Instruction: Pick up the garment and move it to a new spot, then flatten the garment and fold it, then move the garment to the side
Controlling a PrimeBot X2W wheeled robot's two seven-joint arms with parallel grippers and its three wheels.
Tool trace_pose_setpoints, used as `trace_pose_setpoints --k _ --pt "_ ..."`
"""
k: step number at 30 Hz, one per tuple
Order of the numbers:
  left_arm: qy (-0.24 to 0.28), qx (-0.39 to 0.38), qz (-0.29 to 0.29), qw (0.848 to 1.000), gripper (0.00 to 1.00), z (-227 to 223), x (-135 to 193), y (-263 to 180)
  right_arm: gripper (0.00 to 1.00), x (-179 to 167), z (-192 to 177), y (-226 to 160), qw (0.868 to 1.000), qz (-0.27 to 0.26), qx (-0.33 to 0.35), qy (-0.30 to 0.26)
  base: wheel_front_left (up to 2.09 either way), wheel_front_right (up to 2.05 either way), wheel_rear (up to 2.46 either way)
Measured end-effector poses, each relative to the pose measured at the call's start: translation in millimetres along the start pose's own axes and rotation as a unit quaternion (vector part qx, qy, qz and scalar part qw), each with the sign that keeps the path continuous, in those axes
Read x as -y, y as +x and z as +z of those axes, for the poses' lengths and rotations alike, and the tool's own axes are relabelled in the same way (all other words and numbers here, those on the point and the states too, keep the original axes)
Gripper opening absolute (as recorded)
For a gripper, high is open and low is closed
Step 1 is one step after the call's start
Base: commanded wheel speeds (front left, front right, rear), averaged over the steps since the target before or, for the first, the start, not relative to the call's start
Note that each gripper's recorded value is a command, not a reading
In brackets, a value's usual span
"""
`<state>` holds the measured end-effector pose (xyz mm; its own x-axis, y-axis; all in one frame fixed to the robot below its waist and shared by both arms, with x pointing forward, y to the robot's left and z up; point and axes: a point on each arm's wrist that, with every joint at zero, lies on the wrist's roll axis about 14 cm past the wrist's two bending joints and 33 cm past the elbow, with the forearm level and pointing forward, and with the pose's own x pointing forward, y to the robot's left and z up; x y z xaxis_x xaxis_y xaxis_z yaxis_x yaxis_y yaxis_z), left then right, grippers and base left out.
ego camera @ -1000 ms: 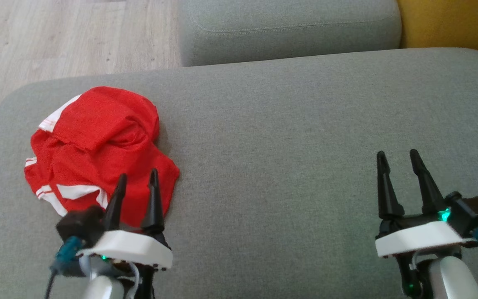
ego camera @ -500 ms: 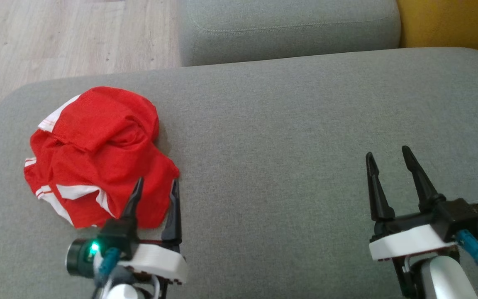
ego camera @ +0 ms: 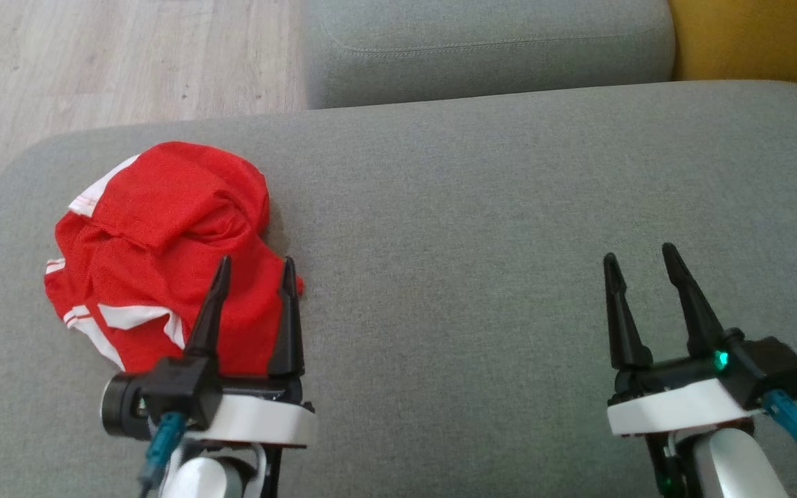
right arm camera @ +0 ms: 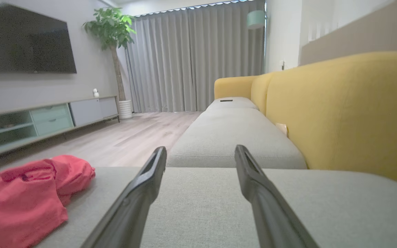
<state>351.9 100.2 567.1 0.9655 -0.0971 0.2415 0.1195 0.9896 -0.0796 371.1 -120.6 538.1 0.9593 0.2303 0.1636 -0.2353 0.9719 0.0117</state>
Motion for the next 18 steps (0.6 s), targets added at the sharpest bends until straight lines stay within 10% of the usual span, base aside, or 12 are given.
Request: trace_pose_setpoints --k 9,18 --pt "-0.029 -0.017 -0.003 0.999 1.00 -11 -10 -11 1.00 1 -11 -4 0.989 -0.025 -0.003 0.145 0.00 0.00 0.00" --pt "-0.033 -0.034 -0.010 0.999 1.00 -22 -11 -14 1.00 12 -22 -10 0.988 -0.046 -0.018 0.148 0.00 0.00 0.00"
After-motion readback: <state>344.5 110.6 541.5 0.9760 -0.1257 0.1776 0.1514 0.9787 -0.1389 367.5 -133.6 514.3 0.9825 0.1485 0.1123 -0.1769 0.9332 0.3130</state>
